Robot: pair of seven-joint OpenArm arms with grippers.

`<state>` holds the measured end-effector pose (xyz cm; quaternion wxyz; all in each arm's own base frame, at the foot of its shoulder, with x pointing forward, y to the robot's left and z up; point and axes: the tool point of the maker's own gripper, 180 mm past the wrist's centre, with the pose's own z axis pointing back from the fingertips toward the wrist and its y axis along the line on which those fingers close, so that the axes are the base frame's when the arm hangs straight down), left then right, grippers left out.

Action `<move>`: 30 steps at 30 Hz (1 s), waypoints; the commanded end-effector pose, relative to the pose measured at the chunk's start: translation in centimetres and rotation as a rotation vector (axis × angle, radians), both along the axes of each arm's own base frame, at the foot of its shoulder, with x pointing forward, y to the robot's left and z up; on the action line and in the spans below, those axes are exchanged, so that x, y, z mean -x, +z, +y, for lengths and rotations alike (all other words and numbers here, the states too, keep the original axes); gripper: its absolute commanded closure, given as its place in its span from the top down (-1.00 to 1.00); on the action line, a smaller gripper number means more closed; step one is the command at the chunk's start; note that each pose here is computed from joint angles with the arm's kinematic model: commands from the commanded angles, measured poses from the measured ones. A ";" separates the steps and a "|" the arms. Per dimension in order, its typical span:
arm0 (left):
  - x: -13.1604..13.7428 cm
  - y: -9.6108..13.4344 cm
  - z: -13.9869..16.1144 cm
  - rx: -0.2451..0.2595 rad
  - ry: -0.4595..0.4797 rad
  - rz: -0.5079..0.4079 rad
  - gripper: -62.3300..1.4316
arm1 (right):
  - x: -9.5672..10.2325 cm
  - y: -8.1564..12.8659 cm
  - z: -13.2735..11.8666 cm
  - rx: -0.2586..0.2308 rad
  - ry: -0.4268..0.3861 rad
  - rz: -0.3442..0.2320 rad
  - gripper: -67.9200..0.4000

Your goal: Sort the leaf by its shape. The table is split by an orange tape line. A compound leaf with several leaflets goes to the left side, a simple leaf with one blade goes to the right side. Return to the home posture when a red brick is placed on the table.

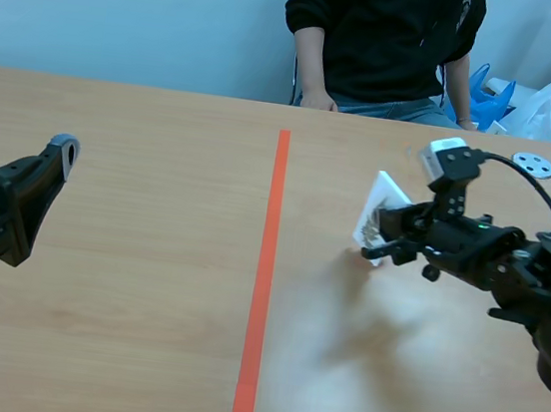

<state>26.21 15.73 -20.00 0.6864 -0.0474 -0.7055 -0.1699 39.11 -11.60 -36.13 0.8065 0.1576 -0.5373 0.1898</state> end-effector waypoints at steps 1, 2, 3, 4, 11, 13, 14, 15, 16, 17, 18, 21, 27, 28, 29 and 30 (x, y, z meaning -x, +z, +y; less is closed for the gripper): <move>0.0 0.9 -0.1 0.007 -0.008 -0.027 1.00 | 0.0 0.7 -2.1 -0.002 -0.041 -0.025 -0.75; 0.0 0.9 -0.1 0.007 -0.008 -0.027 1.00 | 0.2 0.6 -3.4 0.001 -0.071 -0.023 -0.75; 0.0 0.9 -0.1 0.007 -0.008 -0.027 1.00 | 0.5 0.4 -4.8 0.005 -0.100 -0.019 -0.75; 0.0 0.9 -0.1 0.007 -0.008 -0.027 1.00 | 0.8 0.3 -6.1 0.007 -0.129 -0.016 -0.75; 0.0 0.9 -0.1 0.007 -0.008 -0.027 1.00 | 3.6 0.2 -14.7 0.027 -0.321 -0.014 -0.75; 0.0 0.9 -0.1 0.007 -0.008 -0.027 1.00 | 4.5 0.5 -17.0 0.032 -0.376 -0.020 -0.75; 0.0 0.9 -0.1 0.007 -0.008 -0.027 1.00 | 4.8 0.6 -18.0 0.037 -0.398 -0.022 -0.75; 0.0 0.9 -0.1 0.007 -0.008 -0.027 1.00 | 5.1 0.9 -19.0 0.036 -0.424 -0.029 -0.75; 0.0 0.9 -0.1 0.008 -0.008 -0.027 1.00 | 5.6 1.1 -20.0 0.039 -0.445 -0.030 -0.75; 0.0 0.9 -0.1 0.008 -0.008 -0.027 1.00 | 5.8 1.3 -20.8 0.045 -0.462 -0.036 -0.75; 0.0 0.9 -0.1 0.008 -0.009 -0.027 1.00 | 6.2 1.4 -21.6 0.051 -0.478 -0.037 -0.75; 0.0 0.9 -0.1 0.008 -0.009 -0.027 1.00 | 6.9 1.9 -23.1 0.049 -0.517 -0.044 -0.75; 0.0 0.9 -0.1 0.008 -0.009 -0.027 1.00 | 7.5 1.9 -24.0 0.052 -0.553 -0.050 -0.75; 0.0 0.9 -0.1 0.008 -0.009 -0.027 1.00 | 7.5 1.8 -24.1 0.053 -0.560 -0.051 -0.75; 0.0 0.9 -0.1 0.008 -0.009 -0.027 1.00 | 7.5 1.8 -24.2 0.055 -0.565 -0.051 -0.75; 0.0 0.9 -0.1 0.008 -0.009 -0.027 1.00 | 7.5 1.8 -24.1 0.053 -0.566 -0.051 -0.75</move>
